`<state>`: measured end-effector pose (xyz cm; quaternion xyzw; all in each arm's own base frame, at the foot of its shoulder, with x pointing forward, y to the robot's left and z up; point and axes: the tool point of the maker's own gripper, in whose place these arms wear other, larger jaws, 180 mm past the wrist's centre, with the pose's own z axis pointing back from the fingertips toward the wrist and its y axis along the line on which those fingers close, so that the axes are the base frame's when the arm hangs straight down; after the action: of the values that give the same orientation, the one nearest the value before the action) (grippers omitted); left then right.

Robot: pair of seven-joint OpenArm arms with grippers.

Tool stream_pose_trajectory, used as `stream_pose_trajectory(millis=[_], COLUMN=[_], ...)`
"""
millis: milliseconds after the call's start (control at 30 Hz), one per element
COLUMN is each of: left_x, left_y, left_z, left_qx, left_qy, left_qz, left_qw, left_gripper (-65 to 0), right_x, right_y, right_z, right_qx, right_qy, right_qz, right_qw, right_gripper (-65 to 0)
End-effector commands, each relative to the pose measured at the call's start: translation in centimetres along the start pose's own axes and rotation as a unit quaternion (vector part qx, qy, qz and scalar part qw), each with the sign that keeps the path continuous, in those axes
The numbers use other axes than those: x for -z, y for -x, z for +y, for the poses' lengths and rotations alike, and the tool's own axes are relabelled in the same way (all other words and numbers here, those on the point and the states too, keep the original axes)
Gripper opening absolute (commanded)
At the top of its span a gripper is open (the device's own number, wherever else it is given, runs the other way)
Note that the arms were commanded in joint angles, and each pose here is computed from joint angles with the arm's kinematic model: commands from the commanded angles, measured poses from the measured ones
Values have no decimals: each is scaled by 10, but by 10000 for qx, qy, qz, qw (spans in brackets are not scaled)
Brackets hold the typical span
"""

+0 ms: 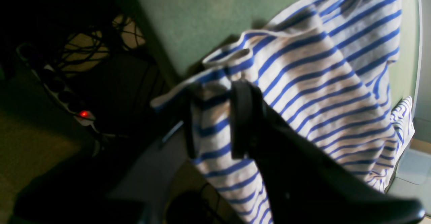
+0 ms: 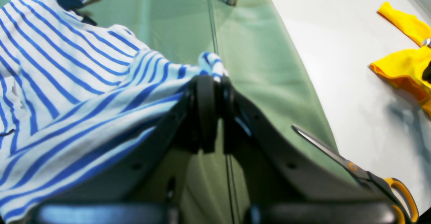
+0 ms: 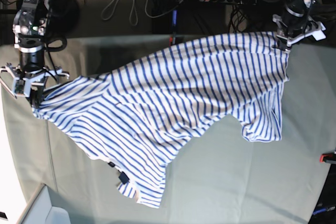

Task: Layout the t-shirt on the table in an organized manner, then fold the t-shirt properly
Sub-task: 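Lift the shirt with both grippers and shake it out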

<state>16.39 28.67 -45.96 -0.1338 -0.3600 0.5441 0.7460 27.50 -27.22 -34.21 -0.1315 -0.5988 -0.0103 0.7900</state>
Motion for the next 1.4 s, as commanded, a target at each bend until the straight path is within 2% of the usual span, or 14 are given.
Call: stream_pose_trajectory(millis=[0,167,233,333,467,500,633,833,967,1033,1133,1367], left_x=[-1,0,2,3,4,5,8,13,12,9,3,-37], left_y=[-9,-7,-2,2,7,9,9,17,15,12,6,-21], left_z=[-6,-9,-12,-16,-20,-22,-29,-19,-20,-25,-29,-75], left_qx=[-3,-27,6,51,113,127,141,32,23,71,162,616], left_qy=[89,120,162,196,256,273,353,239,263,322,381,940], left_qz=[-116,-92,-26,38,103,134,130,246,222,165,95,-439], left_qw=[9999,9999,9999,9998,9996,9995,9992,9994,9994,9993,9991,9927], left_gripper=[-502,-502,-498,-408,-251,-237,-285,-485,-569,-650,-643,-648], right_x=[2,2,2,2,2,2,2,7,7,7,7,8], right_y=[-16,-16,-16,-17,-17,-17,-17,-24,-24,-24,-24,-25], right_z=[-6,-5,1,10,12,12,12,10,10,11,11,11], right_qx=[-30,-29,-29,-31,-32,-32,-30,-24,-22,-22,-22,-20], right_qy=[74,43,-101,-384,-430,-430,-429,-400,-398,-406,-406,-413], right_qz=[-274,-274,-281,-287,-287,-287,-294,-374,-382,-382,-382,-390], right_qw=[9996,9996,9995,9988,9987,9987,9986,9985,9985,9984,9984,9984], right_gripper=[-650,-650,-650,-650,-650,-650,-650,-650,-650,-650,-650,-650])
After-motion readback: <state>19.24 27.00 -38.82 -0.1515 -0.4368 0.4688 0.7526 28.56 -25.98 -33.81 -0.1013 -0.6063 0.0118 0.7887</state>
